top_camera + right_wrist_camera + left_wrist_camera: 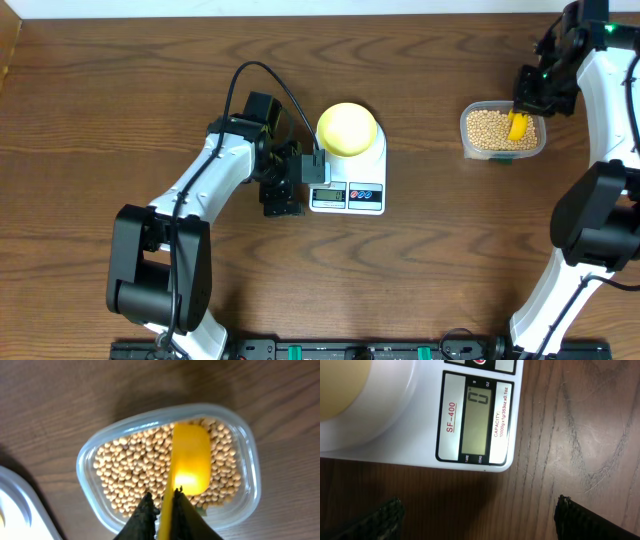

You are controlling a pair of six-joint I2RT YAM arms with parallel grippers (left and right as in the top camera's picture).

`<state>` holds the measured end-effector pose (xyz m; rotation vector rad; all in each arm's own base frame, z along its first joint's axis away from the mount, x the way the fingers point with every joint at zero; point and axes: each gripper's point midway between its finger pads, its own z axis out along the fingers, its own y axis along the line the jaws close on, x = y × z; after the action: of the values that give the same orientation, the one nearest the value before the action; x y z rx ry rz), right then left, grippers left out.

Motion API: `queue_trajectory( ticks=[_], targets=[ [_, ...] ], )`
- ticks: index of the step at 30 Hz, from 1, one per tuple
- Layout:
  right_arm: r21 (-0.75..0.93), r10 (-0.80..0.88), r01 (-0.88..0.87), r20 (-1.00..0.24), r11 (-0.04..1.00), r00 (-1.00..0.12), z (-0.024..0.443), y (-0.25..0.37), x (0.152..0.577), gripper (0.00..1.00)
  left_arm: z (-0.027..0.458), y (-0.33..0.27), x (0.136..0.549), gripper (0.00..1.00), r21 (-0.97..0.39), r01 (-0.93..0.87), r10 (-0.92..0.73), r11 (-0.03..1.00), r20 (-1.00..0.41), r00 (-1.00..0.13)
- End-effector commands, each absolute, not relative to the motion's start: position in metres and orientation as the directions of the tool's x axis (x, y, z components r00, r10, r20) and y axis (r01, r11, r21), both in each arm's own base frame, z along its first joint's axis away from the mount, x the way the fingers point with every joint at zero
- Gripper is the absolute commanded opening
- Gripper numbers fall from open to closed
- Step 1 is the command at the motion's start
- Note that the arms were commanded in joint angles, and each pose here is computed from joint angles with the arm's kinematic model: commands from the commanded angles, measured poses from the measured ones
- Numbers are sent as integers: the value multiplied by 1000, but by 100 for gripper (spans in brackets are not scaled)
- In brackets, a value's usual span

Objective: Scoop item into bowl and weigh 50g on scale
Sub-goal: 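Grasp the scoop handle with the right gripper and dig into soybeans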

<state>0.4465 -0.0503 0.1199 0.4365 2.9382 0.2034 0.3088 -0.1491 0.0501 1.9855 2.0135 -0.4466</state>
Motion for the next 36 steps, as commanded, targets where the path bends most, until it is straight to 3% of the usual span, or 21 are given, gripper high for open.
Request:
queue_trajectory(
  ticks=[1,11,18,20,23,30,34,36],
  targets=[
    [169,308,286,-125,943,-943,120,-44,446,17,53,-147,305,98,-25,999,915,25,-401,-33],
    [112,297,279,-212,954,-931,122,-59,463,33,53,-147,305,98,-25,999,915,25,-401,-33],
    [81,294,283,-294,956,-909,127,-69,480,34,53,-147,305,98,-25,999,915,25,-401,-33],
    [88,297,284,-303,955,-906,127,-69,483,30,53,-147,305,98,-25,999,915,25,-401,-33],
    [90,308,295,-283,951,-908,126,-67,479,1,53,-147,305,98,-25,999,915,25,-401,-33],
    [75,311,303,-183,950,-932,120,-63,454,1,53,-147,305,98,-25,999,915,25,-401,-33],
    [82,312,302,-158,950,-937,119,-61,448,5,53,-147,305,98,-25,999,915,25,-401,-33],
    [83,311,301,-170,950,-935,119,-61,451,19,53,-147,305,98,-25,999,915,25,-401,-33]
  ],
)
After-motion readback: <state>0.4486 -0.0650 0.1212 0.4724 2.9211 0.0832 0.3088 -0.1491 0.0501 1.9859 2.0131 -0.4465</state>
